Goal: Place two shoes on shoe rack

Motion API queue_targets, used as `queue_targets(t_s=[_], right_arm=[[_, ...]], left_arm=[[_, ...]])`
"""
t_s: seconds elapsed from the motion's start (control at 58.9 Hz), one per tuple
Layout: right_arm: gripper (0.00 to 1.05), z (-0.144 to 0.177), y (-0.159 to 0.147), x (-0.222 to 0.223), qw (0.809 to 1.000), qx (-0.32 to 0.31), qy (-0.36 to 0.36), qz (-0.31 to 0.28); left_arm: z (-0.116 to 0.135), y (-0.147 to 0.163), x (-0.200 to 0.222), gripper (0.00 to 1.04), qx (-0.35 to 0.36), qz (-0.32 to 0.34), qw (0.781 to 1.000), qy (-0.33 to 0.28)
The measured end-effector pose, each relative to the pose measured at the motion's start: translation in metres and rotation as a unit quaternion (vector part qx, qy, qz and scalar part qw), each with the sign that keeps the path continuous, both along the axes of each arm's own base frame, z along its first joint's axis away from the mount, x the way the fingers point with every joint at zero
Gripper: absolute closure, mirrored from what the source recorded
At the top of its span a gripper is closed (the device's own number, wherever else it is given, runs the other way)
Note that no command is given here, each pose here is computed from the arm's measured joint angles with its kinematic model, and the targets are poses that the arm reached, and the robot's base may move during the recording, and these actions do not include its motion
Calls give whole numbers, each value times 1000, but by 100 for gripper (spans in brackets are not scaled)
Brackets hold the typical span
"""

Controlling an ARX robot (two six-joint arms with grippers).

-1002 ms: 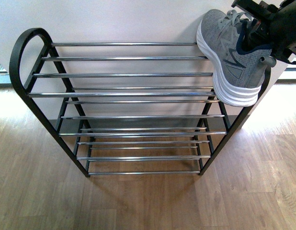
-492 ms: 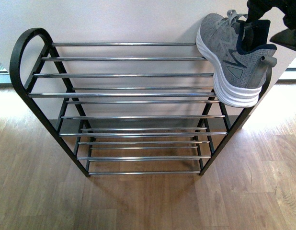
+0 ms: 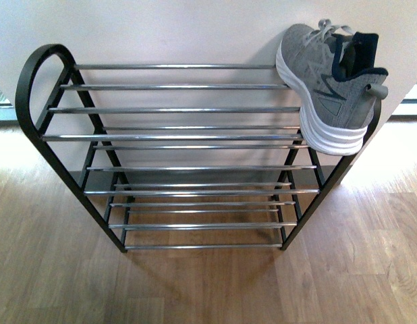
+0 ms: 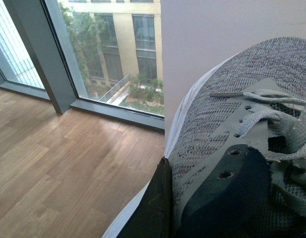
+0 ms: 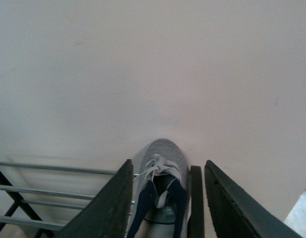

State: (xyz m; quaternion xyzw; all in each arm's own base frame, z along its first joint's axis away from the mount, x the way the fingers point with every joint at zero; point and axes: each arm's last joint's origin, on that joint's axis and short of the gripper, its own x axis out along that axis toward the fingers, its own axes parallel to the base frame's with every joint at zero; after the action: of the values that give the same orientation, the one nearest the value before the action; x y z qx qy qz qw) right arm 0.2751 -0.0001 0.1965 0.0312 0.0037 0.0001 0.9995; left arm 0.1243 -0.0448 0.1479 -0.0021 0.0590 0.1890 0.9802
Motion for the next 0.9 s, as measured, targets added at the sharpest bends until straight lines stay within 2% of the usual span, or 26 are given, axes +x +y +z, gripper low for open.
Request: queue_targets(t_s=[0.17, 0.526, 0.628, 0.9], right_arm=[[103, -13, 0, -41, 1000, -21, 5, 0], [103, -28, 0, -100, 1000, -28, -6, 0], [103, -36, 0, -110, 1000, -28, 8, 0], [103, -34, 0, -127, 1000, -28, 4, 0]], left_arm=[[0, 0, 0, 103, 0, 0, 1000, 0], [0, 0, 0, 103, 0, 0, 1000, 0], [0, 0, 0, 103, 0, 0, 1000, 0], [0, 0, 0, 103, 0, 0, 1000, 0]])
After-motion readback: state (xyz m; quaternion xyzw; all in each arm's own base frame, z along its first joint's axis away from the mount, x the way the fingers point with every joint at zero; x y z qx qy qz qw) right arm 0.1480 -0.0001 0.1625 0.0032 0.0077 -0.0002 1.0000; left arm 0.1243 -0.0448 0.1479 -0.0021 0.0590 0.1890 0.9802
